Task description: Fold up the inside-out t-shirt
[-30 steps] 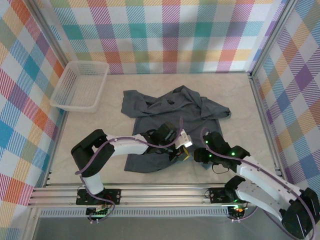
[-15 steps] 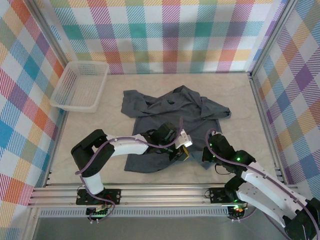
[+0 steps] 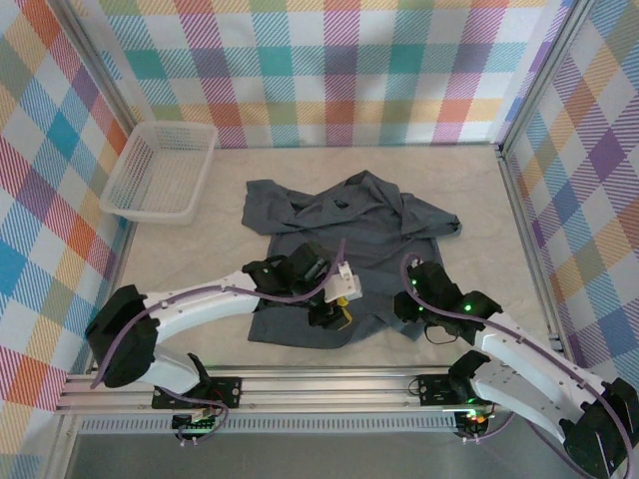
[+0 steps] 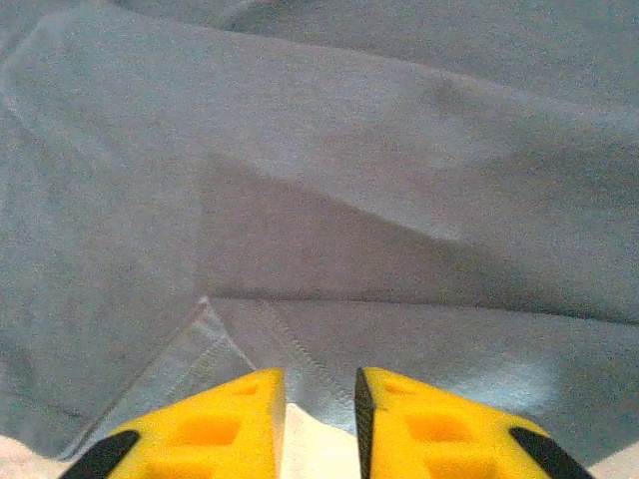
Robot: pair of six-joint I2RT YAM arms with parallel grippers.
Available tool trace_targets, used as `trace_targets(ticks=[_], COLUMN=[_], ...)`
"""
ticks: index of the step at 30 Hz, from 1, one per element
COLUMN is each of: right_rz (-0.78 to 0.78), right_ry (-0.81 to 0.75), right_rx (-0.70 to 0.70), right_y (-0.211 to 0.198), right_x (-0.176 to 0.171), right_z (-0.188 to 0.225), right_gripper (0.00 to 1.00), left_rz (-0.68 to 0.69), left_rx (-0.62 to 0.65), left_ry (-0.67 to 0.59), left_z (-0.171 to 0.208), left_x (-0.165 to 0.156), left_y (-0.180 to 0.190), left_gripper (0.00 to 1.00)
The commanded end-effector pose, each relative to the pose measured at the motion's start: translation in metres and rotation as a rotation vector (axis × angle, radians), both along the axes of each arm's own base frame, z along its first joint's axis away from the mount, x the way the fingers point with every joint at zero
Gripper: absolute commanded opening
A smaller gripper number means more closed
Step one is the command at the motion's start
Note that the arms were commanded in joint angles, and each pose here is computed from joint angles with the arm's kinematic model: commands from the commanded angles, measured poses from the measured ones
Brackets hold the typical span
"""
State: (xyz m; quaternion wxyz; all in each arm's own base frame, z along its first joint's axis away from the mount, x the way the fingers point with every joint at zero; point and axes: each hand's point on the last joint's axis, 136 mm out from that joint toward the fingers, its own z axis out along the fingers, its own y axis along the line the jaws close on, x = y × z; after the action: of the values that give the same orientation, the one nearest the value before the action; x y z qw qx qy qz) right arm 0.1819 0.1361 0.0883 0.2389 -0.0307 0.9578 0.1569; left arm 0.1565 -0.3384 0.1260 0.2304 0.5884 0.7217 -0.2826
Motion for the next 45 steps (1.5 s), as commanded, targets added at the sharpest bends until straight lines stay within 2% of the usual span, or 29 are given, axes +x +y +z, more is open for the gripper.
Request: trace_targets(ticks=[1, 4, 11, 25, 29, 45], right_rz=[0.058, 0.055, 0.053, 0.040, 0.040, 0.036], right_ry=[-0.031, -0.029, -0.021, -0.013, -0.012, 0.001], right_rx=[0.036, 0.034, 0.024, 0.031, 0.032, 0.032], right_y=[0.014, 0.015, 0.010, 0.008, 0.008, 0.008], right_x=[0.006, 0.007, 0.003, -0.001, -0.001, -0.003], right_z=[0.013, 0.011, 0.011, 0.006, 0.006, 0.003], right_gripper=[0.30, 0.36, 0.44, 0.49, 0.50, 0.51], left_rz=[-0.068, -0.104, -0.157, -0.214, -0.219, -0.234], left_rx=[0.335, 0.407, 0.505, 0.477, 0.487, 0.492], left_ry=[-0.025, -0.023, -0.018, 0.039, 0.057, 0.021], left_z=[-0.049, -0.063, -0.089, -0.098, -0.104, -0.107], left_x=[-0.016, -0.018, -0.018, -0.028, -0.030, -0.027], left_y=[0.059, 0.061, 0.060, 0.051, 0.050, 0.051], left_gripper=[0.47, 0.53, 0.55, 0.57, 0.61, 0.61])
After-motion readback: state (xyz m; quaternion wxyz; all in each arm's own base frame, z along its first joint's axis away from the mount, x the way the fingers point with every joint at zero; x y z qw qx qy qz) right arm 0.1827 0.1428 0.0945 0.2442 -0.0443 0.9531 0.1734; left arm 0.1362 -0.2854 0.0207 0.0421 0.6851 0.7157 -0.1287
